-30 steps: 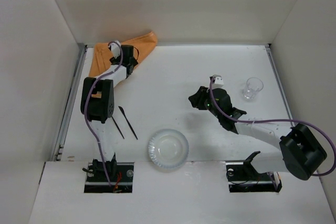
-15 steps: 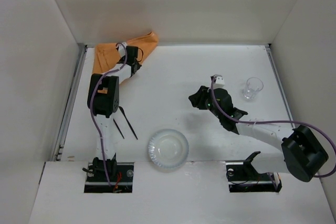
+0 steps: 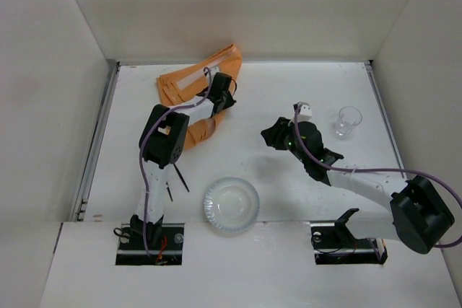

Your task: Set the dinner table for one person

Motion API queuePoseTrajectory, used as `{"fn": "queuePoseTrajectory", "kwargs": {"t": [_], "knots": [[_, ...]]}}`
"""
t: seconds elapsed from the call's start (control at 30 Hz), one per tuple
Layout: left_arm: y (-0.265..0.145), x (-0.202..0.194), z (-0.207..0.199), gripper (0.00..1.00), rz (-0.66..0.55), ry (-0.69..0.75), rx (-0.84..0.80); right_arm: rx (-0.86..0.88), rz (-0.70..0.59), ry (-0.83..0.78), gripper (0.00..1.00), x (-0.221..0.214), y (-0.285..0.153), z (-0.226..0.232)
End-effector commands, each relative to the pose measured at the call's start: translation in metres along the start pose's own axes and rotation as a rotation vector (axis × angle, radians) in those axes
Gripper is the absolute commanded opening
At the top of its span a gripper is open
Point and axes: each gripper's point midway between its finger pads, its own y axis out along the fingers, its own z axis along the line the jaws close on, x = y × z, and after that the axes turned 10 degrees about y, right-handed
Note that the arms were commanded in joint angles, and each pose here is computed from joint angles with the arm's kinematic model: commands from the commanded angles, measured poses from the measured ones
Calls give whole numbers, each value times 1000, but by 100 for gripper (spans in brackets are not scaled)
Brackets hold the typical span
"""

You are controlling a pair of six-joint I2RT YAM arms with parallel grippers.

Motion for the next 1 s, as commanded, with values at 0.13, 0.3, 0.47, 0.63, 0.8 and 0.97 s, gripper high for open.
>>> {"fn": "queuePoseTrajectory", "kwargs": {"t": [0.13, 0.3, 0.47, 0.63, 0.8, 0.97], "knots": [[-18, -12, -62, 6, 20, 10, -168, 61, -60, 26, 44, 18, -5, 15], [-28, -35, -61, 6, 55, 53, -170, 64, -68, 29, 45, 21, -7, 15], [-53, -54, -98, 7, 81, 111, -275, 66, -75, 29, 45, 22, -8, 16], [-71, -38, -104, 8, 46, 125, -294, 52, -82, 31, 45, 24, -7, 11], [-98, 6, -76, 31, -57, 83, -233, 48, -80, 32, 45, 23, -7, 9], [-105, 50, -21, 43, -158, -56, -161, 42, -71, 32, 44, 20, -4, 8]]}}
